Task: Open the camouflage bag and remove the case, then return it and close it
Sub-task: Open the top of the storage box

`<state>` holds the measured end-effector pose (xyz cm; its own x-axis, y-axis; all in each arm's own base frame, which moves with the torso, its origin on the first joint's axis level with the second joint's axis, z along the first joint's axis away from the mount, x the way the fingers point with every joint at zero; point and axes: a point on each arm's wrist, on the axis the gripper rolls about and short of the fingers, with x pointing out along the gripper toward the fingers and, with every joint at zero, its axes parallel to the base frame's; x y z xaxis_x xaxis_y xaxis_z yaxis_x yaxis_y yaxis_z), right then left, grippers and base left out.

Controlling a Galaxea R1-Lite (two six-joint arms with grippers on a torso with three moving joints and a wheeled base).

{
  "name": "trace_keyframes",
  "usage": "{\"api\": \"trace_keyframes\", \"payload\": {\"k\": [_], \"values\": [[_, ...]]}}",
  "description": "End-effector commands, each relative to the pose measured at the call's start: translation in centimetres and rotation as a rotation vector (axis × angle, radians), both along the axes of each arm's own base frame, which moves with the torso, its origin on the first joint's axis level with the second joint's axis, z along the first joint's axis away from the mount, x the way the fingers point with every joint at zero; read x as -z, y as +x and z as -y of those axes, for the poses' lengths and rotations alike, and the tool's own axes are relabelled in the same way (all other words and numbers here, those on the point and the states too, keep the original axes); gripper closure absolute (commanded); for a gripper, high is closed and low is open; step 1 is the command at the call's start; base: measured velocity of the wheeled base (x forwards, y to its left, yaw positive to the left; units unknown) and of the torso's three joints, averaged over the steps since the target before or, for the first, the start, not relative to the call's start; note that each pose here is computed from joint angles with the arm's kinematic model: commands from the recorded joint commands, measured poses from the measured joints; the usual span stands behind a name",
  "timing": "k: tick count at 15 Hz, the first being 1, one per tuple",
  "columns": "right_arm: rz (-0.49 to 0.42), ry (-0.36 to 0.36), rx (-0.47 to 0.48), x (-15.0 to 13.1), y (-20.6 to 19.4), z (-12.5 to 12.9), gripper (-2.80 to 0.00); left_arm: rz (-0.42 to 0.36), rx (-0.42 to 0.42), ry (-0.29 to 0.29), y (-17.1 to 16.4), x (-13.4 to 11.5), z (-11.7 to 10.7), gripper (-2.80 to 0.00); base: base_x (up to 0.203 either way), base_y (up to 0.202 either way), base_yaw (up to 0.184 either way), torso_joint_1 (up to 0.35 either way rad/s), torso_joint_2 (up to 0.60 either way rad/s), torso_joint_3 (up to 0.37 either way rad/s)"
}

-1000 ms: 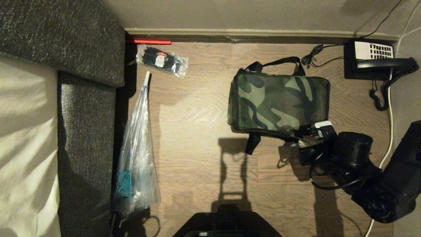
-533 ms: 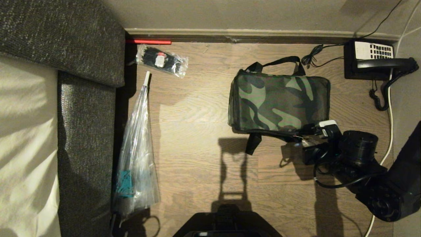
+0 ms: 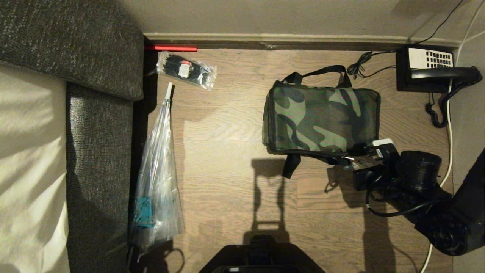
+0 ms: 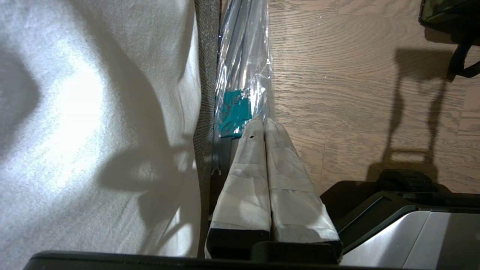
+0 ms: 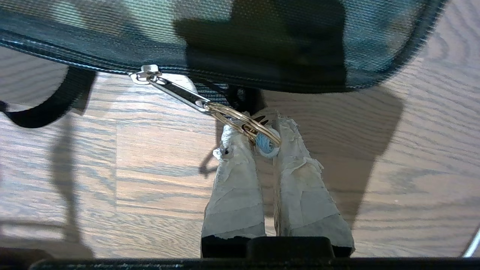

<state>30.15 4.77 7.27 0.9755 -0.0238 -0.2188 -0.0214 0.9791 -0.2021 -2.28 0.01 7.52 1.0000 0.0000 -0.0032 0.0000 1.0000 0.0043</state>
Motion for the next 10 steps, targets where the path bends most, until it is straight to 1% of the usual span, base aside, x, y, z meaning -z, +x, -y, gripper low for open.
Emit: {"api": "trace_keyframes", "payload": {"k": [1, 3, 10], "values": [[0.006, -0.005, 0.003, -0.1, 0.0, 0.3, 0.0, -0.001, 0.0, 0.0, 0.0, 0.0, 0.0, 0.0, 0.0, 0.0, 0.0, 0.0, 0.0, 0.0], [0.001, -0.015, 0.009, 0.0, -0.1, 0.6, 0.0, -0.001, 0.0, 0.0, 0.0, 0.0, 0.0, 0.0, 0.0, 0.0, 0.0, 0.0, 0.0, 0.0], [0.0, -0.013, 0.033, -0.2, -0.2, 2.0, 0.0, -0.001, 0.0, 0.0, 0.0, 0.0, 0.0, 0.0, 0.0, 0.0, 0.0, 0.0, 0.0, 0.0]]}}
